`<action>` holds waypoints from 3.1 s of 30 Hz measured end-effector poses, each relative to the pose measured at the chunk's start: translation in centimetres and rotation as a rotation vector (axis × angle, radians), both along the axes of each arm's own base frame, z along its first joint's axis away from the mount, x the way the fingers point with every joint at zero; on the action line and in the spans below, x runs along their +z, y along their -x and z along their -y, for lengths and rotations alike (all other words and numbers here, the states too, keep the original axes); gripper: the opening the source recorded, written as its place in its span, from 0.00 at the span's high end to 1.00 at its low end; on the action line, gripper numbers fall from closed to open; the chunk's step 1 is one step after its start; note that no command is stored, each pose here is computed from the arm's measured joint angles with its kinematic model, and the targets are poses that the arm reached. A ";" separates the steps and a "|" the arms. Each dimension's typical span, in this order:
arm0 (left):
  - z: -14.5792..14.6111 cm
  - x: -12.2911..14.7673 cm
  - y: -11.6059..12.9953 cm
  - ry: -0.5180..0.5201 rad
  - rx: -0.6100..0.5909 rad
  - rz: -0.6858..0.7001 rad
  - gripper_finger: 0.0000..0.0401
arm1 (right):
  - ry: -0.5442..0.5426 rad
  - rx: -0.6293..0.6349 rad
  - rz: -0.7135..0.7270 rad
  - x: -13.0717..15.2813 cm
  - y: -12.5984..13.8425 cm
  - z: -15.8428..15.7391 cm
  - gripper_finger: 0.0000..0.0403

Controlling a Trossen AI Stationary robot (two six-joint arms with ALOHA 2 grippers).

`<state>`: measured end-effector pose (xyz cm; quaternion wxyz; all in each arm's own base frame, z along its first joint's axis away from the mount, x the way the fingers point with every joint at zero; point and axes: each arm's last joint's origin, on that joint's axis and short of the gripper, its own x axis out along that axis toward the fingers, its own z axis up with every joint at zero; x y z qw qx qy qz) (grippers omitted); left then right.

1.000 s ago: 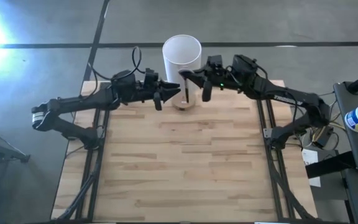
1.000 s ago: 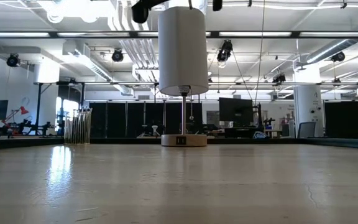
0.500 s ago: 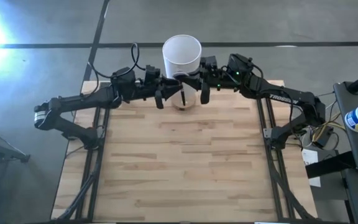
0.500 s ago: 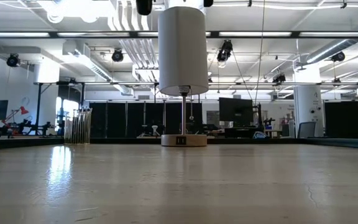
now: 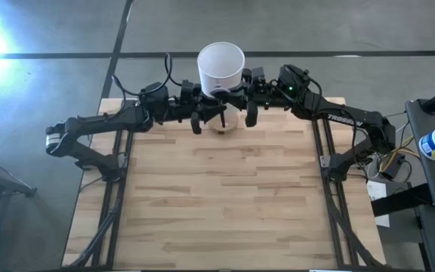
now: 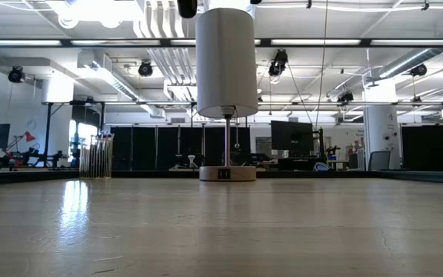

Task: Pick & Place Makeup Brushes
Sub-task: Put the highlighter brush into the makeup holder

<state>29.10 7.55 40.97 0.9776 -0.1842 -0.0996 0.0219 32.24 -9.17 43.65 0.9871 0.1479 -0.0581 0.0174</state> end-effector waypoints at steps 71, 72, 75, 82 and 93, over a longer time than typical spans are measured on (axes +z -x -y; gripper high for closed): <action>-13.3 -20.9 14.6 0.240 1.694 -0.679 0.88 | 0.177 -0.084 -0.114 0.4 2.6 0.5 0.98; -13.3 -21.1 14.6 0.244 1.693 -0.687 0.88 | 0.177 -0.084 -0.114 0.4 2.6 0.5 0.98; -13.4 -21.5 14.4 0.267 1.672 -0.691 0.88 | 0.181 -0.084 -0.114 0.4 2.6 0.5 0.98; -13.5 -21.9 14.3 0.298 1.658 -0.676 0.69 | 0.194 -0.084 -0.112 0.5 2.6 0.5 0.98; -12.5 -18.8 15.1 0.256 1.632 -0.627 0.62 | 0.196 -0.084 -0.111 0.5 2.6 0.5 0.98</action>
